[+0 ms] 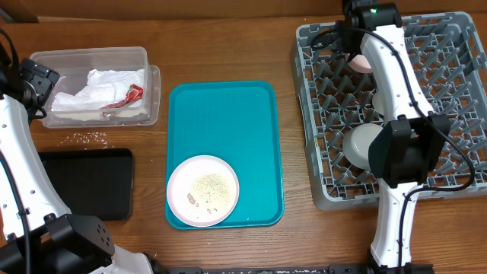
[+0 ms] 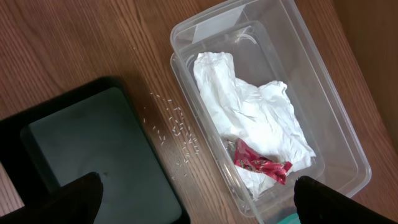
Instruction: Sort waste into correct bins and load items into the dishwasher
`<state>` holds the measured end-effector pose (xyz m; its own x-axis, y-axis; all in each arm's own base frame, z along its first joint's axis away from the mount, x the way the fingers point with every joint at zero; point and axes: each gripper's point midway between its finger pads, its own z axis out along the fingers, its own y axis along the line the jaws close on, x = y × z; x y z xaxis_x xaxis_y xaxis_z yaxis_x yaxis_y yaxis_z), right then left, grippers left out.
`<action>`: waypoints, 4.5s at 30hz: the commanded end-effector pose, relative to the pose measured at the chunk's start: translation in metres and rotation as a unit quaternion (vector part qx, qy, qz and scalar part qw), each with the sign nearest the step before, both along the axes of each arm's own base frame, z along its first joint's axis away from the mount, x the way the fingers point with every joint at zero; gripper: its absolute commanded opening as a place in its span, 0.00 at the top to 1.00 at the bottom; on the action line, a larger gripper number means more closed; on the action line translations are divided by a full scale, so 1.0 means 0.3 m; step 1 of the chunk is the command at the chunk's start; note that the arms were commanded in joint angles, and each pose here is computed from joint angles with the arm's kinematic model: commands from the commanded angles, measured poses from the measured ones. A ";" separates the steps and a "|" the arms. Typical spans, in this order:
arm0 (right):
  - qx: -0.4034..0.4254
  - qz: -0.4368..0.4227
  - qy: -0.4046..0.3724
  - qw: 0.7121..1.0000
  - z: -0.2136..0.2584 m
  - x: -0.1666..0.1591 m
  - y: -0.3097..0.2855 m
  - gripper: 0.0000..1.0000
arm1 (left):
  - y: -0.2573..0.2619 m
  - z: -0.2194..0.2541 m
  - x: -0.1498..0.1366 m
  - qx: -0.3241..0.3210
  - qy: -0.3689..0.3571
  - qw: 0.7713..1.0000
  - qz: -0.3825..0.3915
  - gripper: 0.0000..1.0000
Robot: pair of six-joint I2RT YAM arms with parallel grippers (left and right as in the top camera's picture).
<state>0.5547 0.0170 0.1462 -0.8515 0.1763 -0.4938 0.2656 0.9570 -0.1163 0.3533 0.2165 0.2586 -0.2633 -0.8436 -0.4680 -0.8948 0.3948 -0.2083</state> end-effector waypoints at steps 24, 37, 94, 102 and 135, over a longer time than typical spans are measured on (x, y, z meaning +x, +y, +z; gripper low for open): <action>0.155 0.030 -0.067 0.985 0.319 -0.016 0.058 0.96 | 0.004 -0.009 0.002 0.000 0.003 1.000 0.007 0.00; 0.529 0.174 -0.069 0.828 0.276 -0.034 0.010 0.96 | 0.004 -0.009 0.002 0.000 0.003 1.000 0.007 0.00; 0.162 -0.052 0.070 0.983 -0.124 -0.098 -0.072 0.96 | 0.004 -0.009 0.002 0.000 0.003 1.000 0.007 0.00; 0.052 -0.147 0.058 0.986 -0.123 -0.123 -0.295 0.96 | 0.004 -0.009 0.002 0.000 0.003 1.000 0.007 0.00; 0.180 0.221 0.124 0.950 0.110 -0.419 0.639 0.00 | 0.004 -0.009 0.002 0.000 0.003 1.000 0.007 0.00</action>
<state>0.4373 0.1878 0.1869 -0.9733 -0.0276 -0.2279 -0.0971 0.9490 0.2998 0.3534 0.2164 0.2586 -0.2636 -0.8435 -0.4680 -0.8947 0.3952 -0.2083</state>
